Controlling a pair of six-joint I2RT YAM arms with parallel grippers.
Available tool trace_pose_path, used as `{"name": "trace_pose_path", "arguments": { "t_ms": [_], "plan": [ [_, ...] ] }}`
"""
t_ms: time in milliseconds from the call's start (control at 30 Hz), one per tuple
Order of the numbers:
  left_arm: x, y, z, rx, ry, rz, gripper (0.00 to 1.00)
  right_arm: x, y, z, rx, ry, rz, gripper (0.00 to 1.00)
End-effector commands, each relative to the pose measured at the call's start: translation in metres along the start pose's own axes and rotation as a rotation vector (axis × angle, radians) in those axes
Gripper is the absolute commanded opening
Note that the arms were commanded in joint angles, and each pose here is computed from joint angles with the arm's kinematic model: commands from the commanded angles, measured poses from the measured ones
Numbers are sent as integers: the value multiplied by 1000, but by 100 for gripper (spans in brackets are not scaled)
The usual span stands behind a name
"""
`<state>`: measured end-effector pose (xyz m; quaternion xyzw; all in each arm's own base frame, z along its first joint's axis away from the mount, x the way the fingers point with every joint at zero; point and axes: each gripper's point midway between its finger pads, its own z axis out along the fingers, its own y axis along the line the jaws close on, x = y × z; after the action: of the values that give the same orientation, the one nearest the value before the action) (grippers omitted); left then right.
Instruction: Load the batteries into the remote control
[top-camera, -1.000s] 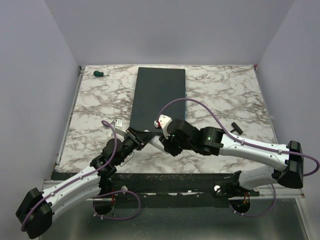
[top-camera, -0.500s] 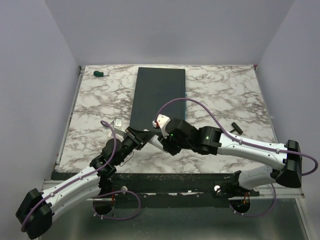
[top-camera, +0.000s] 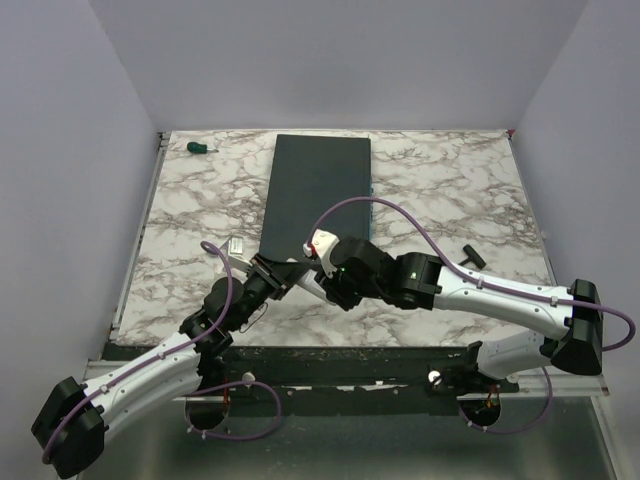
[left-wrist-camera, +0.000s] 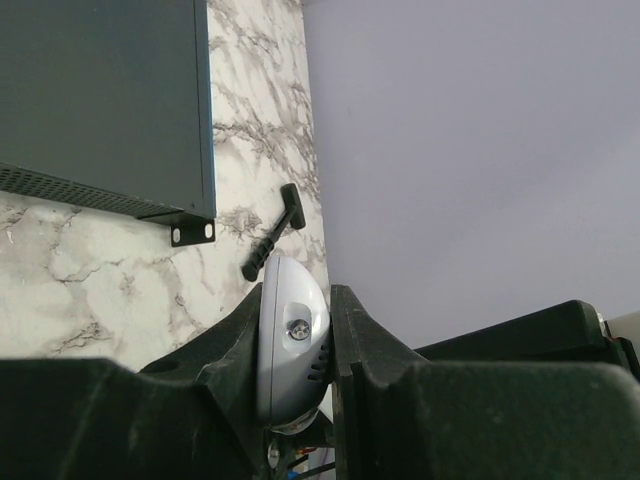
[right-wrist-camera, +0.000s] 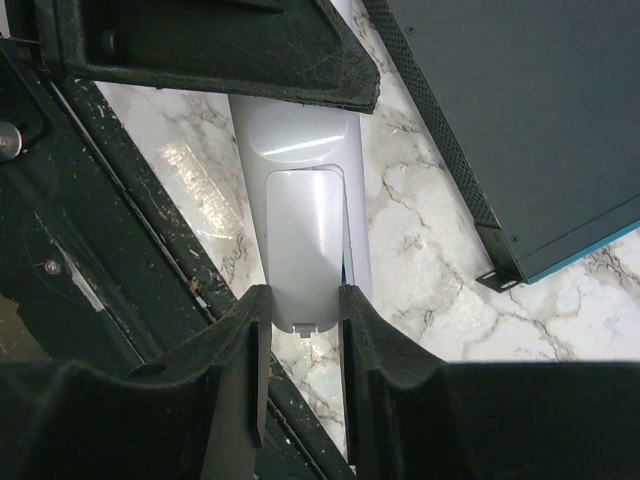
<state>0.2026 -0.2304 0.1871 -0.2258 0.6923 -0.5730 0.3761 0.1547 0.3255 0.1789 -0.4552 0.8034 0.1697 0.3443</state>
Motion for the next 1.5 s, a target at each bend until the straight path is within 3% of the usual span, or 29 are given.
{"name": "trace_pose_path", "arguments": {
  "t_ms": [0,367,933,1267,1467],
  "plan": [
    [-2,-16,-2,65,-4,-28,0,-20,1,3,4,-71,-9,26],
    [-2,-18,-2,70,-2,-35,0,-14,-2,6,19,-57,-24,41],
    [-2,-19,-1,70,0,-34,0,-15,-3,7,22,-66,-28,55],
    [-1,-18,-2,71,-1,-39,0,-39,-4,-5,32,-157,34,63],
    [-3,-18,-3,76,-8,-43,0,-57,-15,-31,76,-345,261,64]
  ]
}}
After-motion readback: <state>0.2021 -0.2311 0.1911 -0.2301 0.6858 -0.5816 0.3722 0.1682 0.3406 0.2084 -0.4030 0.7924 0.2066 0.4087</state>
